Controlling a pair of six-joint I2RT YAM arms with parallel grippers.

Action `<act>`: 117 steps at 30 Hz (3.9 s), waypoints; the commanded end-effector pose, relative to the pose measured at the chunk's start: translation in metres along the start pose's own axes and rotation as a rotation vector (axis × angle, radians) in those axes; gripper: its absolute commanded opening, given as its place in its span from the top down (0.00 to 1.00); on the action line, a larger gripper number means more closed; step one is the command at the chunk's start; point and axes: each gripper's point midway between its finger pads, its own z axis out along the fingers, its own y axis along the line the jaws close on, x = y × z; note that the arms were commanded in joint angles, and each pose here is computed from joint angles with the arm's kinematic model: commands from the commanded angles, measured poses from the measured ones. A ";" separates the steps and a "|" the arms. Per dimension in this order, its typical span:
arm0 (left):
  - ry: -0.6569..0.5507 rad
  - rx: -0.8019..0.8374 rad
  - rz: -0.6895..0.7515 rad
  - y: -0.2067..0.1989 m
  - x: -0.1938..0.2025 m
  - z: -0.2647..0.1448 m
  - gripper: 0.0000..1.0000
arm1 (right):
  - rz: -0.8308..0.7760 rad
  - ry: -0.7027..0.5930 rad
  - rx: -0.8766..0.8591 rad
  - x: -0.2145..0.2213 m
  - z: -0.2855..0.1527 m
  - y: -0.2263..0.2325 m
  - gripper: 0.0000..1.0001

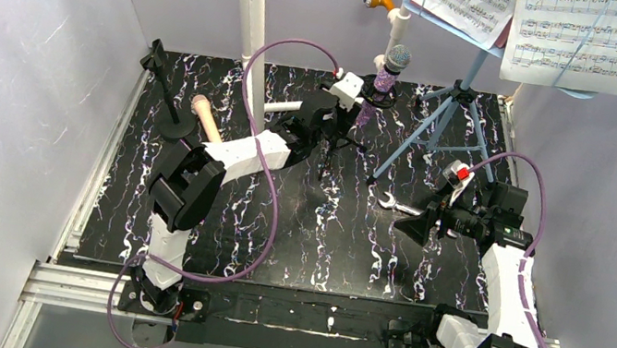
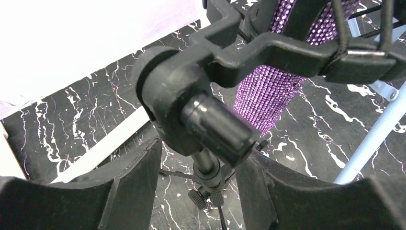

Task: Pack up the instrument practice props
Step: Pick up the microphone stand with the microphone from the center of the board, then place the microphone stand with the microphone at the center of the board.

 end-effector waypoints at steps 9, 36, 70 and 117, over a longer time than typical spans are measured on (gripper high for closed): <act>-0.153 -0.038 -0.038 0.012 -0.055 -0.008 0.70 | -0.042 -0.015 -0.012 -0.006 0.001 0.001 0.02; -0.315 0.245 -0.195 -0.022 -0.114 -0.123 1.00 | -0.045 -0.014 -0.011 -0.005 0.001 0.001 0.02; -0.339 0.286 -0.110 -0.116 -0.039 -0.219 1.00 | -0.040 -0.009 -0.007 -0.003 0.001 -0.001 0.02; -0.218 0.396 -0.127 -0.094 0.013 -0.279 0.02 | -0.035 -0.003 -0.004 -0.001 0.002 -0.003 0.02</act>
